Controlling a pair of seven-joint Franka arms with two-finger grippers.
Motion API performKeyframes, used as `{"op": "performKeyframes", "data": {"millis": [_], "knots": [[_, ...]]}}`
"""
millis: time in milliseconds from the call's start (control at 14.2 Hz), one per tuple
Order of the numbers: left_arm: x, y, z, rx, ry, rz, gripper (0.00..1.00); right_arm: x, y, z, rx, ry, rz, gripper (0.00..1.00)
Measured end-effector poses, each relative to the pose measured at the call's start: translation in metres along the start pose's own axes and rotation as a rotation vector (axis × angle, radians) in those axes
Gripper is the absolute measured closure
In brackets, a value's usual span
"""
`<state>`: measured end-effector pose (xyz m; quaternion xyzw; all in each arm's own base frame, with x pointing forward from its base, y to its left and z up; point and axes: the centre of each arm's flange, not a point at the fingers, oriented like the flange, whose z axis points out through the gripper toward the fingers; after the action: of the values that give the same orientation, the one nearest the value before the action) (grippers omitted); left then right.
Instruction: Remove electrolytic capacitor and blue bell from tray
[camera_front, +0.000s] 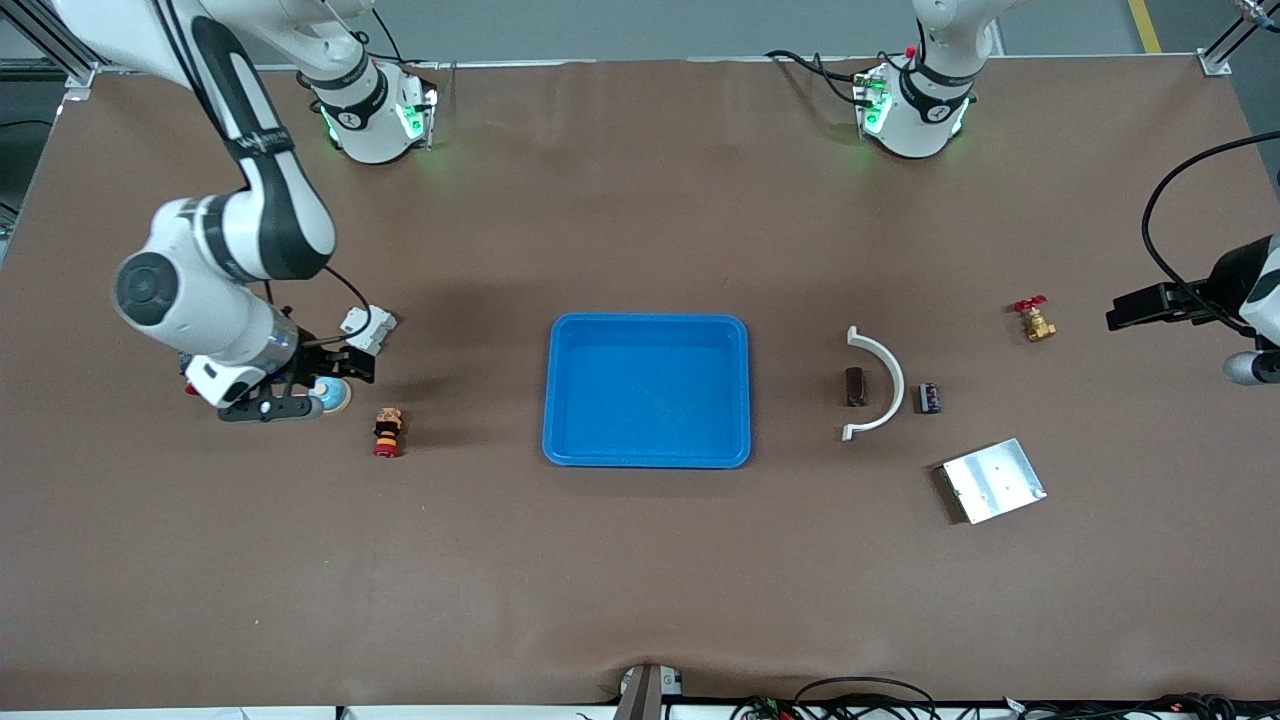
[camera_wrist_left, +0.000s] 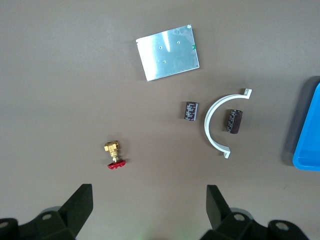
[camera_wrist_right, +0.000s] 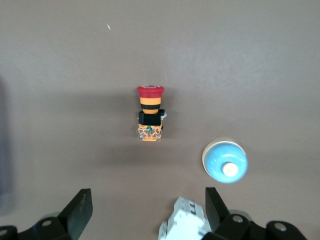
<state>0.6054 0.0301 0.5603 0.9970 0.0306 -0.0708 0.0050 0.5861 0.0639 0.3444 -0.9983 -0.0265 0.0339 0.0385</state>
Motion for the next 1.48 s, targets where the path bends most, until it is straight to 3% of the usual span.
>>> {"op": "performKeyframes", "data": {"millis": [281, 562, 843, 1194, 1475], "knots": [[0.001, -0.003, 0.001, -0.002, -0.002, -0.004, 0.00, 0.022, 0.028, -0.078, -0.053, 0.017, 0.011, 0.00], [0.002, -0.005, 0.003, 0.004, -0.004, -0.011, 0.00, 0.028, 0.054, -0.123, -0.057, 0.037, 0.052, 0.00], [0.006, 0.006, 0.010, 0.054, -0.017, -0.020, 0.00, 0.026, 0.067, -0.153, -0.056, 0.058, 0.076, 0.00], [0.006, 0.017, 0.005, 0.081, -0.004, -0.018, 0.00, 0.008, 0.073, -0.202, -0.053, 0.043, 0.092, 0.00], [0.005, 0.014, 0.001, 0.037, 0.004, -0.029, 0.00, -0.003, 0.074, -0.233, -0.051, 0.017, 0.098, 0.00]]}}
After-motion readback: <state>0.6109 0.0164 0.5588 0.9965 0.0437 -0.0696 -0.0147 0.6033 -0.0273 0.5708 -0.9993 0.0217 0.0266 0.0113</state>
